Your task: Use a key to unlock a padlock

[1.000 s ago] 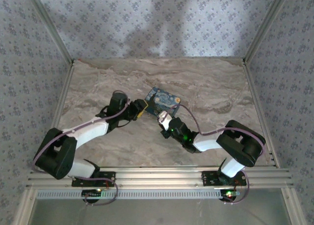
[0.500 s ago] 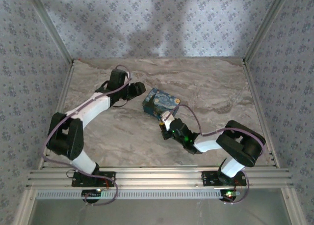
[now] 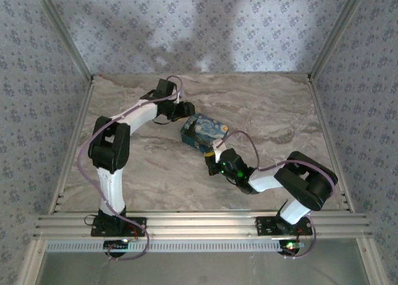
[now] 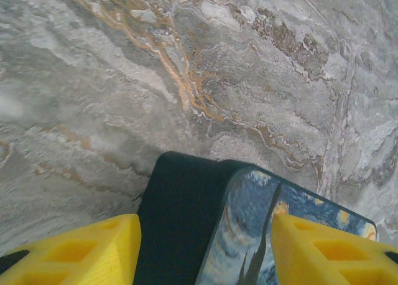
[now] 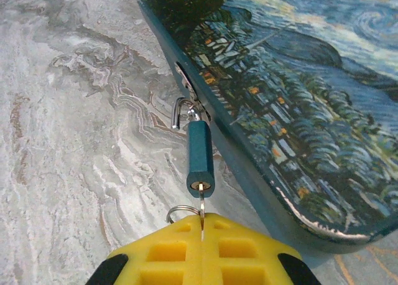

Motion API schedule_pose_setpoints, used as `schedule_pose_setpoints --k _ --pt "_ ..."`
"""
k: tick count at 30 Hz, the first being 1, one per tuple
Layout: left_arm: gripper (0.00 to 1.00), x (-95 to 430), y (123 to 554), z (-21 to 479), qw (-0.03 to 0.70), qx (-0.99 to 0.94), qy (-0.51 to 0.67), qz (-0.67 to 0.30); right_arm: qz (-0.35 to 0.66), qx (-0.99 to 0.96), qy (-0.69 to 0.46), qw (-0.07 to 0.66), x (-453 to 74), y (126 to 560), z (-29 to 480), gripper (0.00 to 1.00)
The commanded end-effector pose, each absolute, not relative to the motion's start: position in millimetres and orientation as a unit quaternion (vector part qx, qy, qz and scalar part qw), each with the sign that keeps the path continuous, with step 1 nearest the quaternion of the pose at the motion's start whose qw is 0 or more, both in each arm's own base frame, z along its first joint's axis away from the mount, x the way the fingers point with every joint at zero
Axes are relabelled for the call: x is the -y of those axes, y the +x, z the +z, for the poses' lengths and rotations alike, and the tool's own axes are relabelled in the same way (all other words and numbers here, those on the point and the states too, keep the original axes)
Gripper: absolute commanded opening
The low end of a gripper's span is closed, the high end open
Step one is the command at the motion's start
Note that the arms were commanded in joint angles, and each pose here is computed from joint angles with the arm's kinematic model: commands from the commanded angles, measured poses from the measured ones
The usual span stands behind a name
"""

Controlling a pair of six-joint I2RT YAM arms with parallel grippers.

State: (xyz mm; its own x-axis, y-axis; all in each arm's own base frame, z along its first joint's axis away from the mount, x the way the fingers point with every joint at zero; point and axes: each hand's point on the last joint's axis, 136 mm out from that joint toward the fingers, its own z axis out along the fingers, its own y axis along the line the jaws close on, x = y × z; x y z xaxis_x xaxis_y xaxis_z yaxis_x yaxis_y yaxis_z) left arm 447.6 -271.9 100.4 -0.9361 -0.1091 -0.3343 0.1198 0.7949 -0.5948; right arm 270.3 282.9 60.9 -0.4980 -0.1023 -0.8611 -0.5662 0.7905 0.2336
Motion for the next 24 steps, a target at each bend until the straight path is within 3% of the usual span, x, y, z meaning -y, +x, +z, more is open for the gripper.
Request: schedule_pose_setpoints --k 1,8,16,22,24 --pt "0.57 283.7 442.4 99.2 0.157 -0.93 0.023 -0.332 0.281 -0.835 -0.179 0.437 -284.0 266.0 54.4 0.0" --pt "0.5 279.1 443.5 80.9 0.143 -0.936 0.006 -0.321 0.306 -0.844 -0.159 0.411 -282.6 264.1 46.6 0.0" --pt "0.36 253.2 441.2 58.7 0.133 -0.938 -0.056 -0.314 0.323 -0.852 -0.13 0.39 -274.9 265.2 37.6 0.0" --pt "0.34 236.1 435.1 51.7 0.135 -0.938 -0.079 -0.309 0.321 -0.859 -0.127 0.378 -271.7 265.3 31.8 0.0" --pt "0.34 233.4 432.8 49.8 0.134 -0.939 -0.081 -0.307 0.319 -0.86 -0.128 0.377 -270.1 264.7 31.2 0.06"
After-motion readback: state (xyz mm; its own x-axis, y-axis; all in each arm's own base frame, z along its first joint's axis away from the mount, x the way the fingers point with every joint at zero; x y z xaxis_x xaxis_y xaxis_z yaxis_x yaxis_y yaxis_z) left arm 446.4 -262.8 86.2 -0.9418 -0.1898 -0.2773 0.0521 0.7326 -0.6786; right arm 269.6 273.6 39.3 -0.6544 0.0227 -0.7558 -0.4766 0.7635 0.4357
